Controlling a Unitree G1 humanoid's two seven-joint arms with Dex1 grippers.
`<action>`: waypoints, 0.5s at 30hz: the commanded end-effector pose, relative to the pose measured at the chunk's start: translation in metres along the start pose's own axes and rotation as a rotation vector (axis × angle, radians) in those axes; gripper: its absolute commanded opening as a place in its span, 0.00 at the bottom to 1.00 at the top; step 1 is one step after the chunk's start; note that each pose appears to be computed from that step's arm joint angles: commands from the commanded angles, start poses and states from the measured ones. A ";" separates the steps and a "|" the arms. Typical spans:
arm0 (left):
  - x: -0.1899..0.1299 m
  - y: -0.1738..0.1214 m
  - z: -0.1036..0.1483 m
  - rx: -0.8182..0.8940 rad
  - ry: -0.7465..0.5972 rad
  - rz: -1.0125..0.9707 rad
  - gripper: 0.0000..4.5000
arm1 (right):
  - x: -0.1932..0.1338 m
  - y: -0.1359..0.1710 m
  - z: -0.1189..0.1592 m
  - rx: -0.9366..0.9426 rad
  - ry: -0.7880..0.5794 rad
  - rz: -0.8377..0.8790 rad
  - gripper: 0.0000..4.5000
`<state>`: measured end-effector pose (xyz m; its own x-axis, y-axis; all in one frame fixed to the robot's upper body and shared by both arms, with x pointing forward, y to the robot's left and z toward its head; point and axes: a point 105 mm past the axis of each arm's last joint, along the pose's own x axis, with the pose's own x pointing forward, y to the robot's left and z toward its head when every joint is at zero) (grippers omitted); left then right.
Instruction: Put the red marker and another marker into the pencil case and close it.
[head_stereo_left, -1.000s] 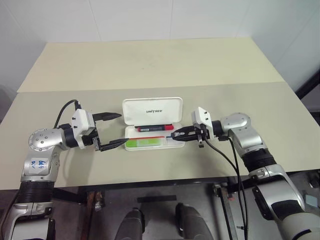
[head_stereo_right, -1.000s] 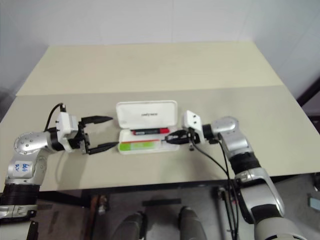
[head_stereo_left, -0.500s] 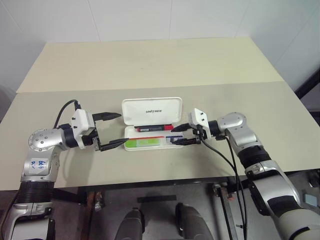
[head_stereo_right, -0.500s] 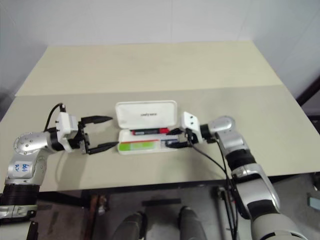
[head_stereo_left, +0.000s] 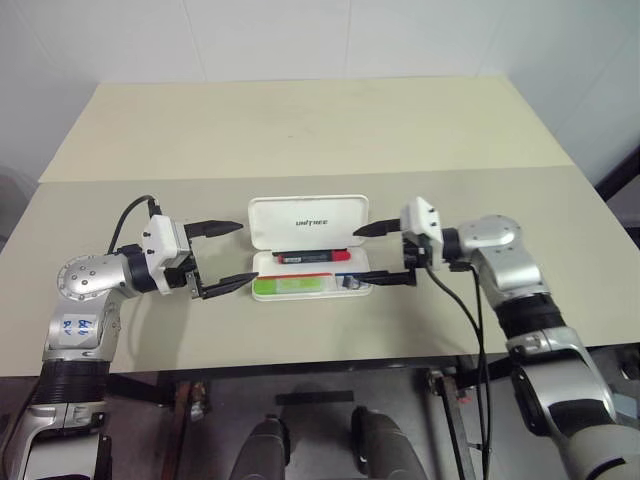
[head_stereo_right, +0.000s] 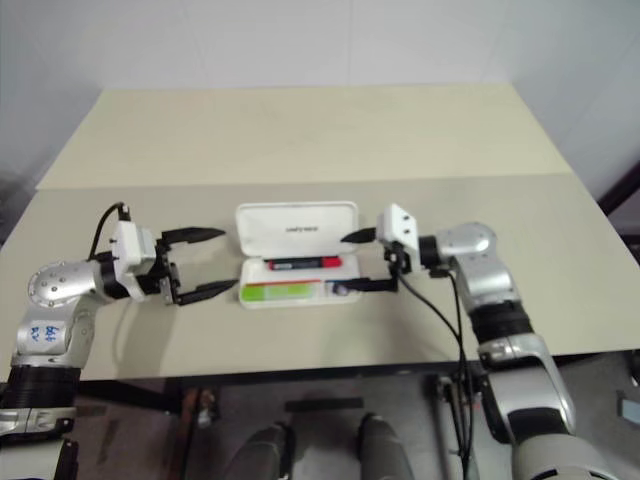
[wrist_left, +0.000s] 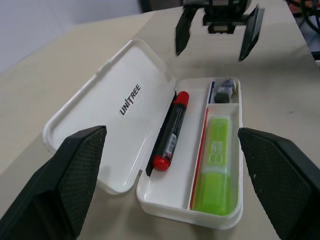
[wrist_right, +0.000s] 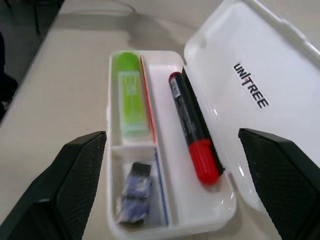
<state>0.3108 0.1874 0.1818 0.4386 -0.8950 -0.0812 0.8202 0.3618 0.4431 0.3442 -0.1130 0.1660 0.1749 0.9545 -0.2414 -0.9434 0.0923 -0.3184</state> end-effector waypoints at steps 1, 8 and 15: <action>-0.006 0.001 0.006 -0.014 -0.036 -0.005 0.86 | -0.024 0.009 0.019 -0.015 -0.053 -0.025 1.00; -0.015 0.002 0.001 -0.043 -0.027 0.012 0.32 | -0.056 0.017 0.021 0.007 -0.020 -0.140 1.00; -0.016 0.019 -0.011 -0.046 -0.025 0.196 0.00 | -0.056 0.019 0.020 -0.004 -0.015 -0.171 1.00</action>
<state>0.3176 0.2056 0.1755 0.5181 -0.8551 -0.0204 0.7953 0.4729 0.3794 0.3139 -0.1601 0.1802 0.3213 0.9258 -0.1992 -0.9173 0.2521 -0.3082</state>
